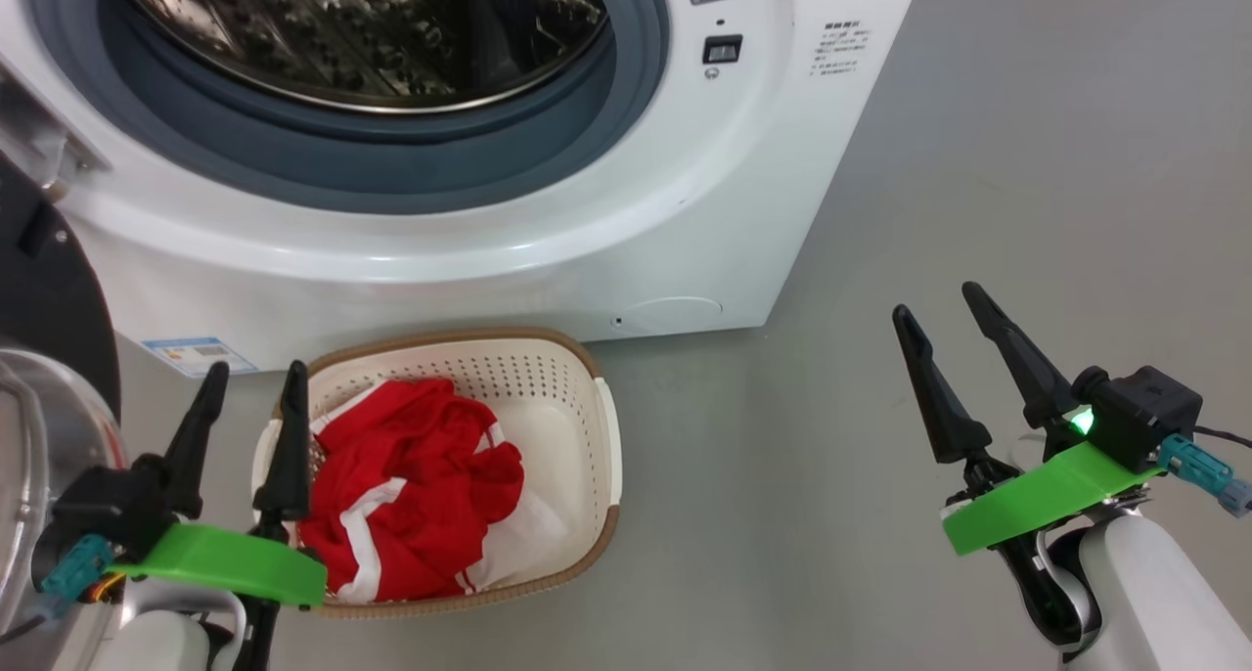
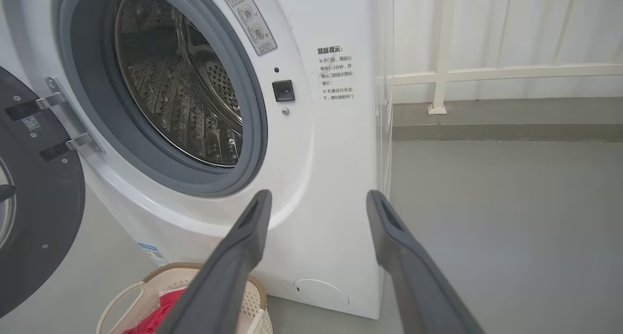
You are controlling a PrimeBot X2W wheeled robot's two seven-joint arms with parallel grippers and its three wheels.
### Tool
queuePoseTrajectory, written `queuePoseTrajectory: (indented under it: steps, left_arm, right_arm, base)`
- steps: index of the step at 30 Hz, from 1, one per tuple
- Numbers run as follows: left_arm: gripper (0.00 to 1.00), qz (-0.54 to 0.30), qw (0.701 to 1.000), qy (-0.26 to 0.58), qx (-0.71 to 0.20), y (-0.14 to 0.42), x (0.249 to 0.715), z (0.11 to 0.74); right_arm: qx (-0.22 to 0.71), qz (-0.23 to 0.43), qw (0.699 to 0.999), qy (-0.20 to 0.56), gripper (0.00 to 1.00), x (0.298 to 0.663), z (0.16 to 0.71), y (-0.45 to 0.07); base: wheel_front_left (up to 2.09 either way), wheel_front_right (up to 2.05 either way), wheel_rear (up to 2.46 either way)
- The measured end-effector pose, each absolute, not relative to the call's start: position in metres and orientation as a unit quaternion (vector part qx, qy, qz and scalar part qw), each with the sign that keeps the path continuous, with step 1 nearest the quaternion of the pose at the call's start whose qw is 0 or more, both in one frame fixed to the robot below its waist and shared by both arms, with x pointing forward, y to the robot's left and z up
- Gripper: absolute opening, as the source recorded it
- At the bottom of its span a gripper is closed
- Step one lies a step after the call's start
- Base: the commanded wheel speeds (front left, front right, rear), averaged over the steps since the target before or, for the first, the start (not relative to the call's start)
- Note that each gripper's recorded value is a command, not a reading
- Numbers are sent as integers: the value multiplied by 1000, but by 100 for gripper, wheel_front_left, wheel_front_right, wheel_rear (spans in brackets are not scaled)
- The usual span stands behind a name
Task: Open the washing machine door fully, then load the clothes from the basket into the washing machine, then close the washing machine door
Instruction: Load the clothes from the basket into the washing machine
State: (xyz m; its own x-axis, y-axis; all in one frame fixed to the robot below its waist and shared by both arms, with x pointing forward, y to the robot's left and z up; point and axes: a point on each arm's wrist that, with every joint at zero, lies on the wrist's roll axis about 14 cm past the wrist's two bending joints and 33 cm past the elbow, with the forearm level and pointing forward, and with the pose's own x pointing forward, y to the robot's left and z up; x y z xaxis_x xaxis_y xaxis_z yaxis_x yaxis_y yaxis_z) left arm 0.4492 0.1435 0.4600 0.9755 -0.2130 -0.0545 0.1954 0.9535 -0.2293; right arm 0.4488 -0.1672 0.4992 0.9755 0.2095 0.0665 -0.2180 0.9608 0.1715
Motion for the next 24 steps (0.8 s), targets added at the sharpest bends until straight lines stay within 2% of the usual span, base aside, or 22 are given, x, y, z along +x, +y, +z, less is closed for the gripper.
queuePoseTrajectory:
  steps: [24]
  left_arm:
    - [100,-101,962,219,-127,131,497,318]
  right_arm:
    - [86,106,991,16,100,500,444,-162]
  base:
    - [0,0,0]
